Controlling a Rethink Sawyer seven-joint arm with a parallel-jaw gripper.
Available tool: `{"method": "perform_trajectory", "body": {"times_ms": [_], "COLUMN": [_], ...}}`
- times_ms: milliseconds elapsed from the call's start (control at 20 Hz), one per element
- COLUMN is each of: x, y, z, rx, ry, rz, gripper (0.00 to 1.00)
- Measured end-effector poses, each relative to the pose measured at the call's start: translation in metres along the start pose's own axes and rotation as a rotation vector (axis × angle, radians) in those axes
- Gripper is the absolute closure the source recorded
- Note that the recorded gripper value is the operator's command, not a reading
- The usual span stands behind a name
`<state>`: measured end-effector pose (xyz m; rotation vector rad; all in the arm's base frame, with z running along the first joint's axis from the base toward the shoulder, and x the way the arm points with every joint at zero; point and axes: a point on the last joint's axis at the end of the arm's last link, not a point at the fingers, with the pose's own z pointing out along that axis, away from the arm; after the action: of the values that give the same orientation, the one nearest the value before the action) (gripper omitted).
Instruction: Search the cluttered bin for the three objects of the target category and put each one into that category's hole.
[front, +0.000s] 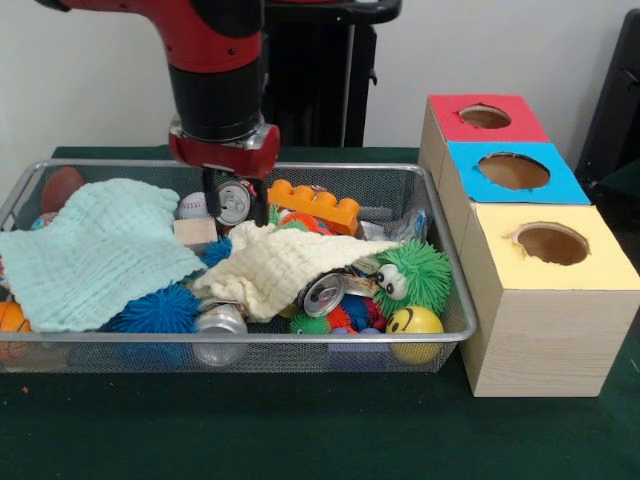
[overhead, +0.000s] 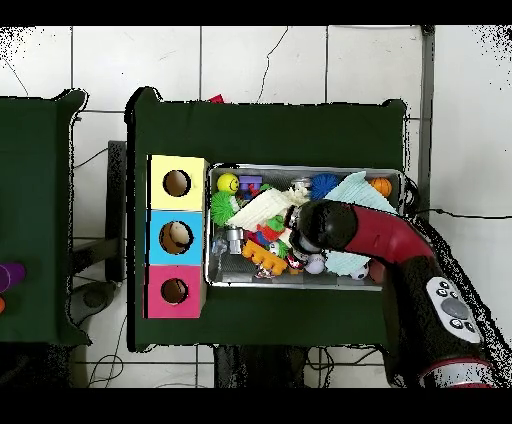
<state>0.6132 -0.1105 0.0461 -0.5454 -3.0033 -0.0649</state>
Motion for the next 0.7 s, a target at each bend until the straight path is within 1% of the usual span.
{"method": "perform_trajectory", "body": {"times_ms": [200, 350, 700], "x": [-0.013, -0.028, -0.051], "y": [-0.011, -0.020, -0.023], "z": [-0.006, -0.012, -0.022], "rx": [-0.006, -0.014, -0.024], "ry": [-0.010, -0.041, -0.097], "rz": [0.002, -0.002, -0.027], "gripper": [0.00, 0.00, 0.00]}}
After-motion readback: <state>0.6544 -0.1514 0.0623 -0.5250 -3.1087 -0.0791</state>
